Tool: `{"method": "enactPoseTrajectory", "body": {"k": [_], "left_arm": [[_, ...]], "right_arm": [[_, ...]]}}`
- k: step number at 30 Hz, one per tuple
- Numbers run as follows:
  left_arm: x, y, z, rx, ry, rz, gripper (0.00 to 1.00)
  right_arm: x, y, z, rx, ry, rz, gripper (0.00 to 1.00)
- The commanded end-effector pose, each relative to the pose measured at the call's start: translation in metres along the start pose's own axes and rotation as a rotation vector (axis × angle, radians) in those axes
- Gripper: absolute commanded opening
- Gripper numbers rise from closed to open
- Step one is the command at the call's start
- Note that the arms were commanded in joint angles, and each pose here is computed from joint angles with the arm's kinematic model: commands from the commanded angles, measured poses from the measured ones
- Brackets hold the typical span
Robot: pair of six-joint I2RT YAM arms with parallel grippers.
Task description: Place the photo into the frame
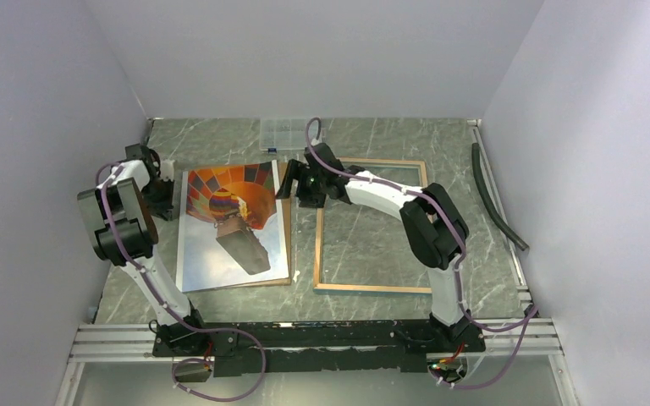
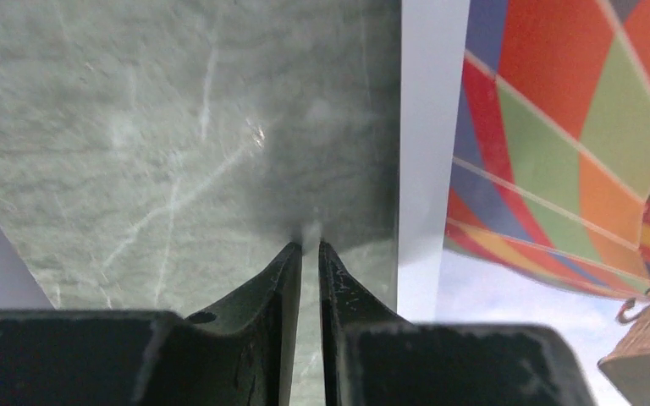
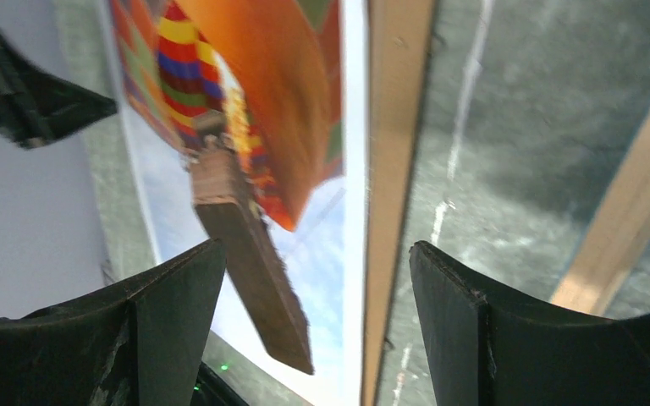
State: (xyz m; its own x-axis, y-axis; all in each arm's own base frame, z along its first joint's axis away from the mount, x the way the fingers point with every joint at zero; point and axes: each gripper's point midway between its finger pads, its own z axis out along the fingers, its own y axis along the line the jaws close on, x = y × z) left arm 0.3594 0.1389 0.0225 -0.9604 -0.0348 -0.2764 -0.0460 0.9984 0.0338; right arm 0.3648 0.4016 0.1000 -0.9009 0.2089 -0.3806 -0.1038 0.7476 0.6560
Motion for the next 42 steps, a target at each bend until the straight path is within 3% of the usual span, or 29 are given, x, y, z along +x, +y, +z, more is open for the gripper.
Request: {"method": "enactPoseTrajectory", "body": {"k": [1, 8, 19, 30, 42], "left_arm": [[0.025, 0.003, 0.008, -0.037, 0.046, 0.067, 0.19], [0.047, -0.01, 0.02, -0.007, 0.097, 0.024, 0.18], [0.067, -0.069, 0.022, 0.105, 0.168, 0.054, 0.17], [0.053, -0.092, 0.013, 0.168, 0.153, 0.035, 0.17], [0.059, -0.094, 0.012, 0.173, 0.152, 0.039, 0.15]], "right_arm": [[0.025, -0.024, 0.003, 0.071, 0.049, -0.001, 0.84], [0.05, -0.025, 0.005, 0.061, 0.108, 0.021, 0.84], [0.086, -0.006, 0.023, 0.012, 0.203, 0.081, 0.84], [0.083, 0.003, 0.042, -0.004, 0.221, 0.091, 0.84], [0.068, 0.04, 0.015, -0.133, 0.19, 0.056, 0.84]]}}
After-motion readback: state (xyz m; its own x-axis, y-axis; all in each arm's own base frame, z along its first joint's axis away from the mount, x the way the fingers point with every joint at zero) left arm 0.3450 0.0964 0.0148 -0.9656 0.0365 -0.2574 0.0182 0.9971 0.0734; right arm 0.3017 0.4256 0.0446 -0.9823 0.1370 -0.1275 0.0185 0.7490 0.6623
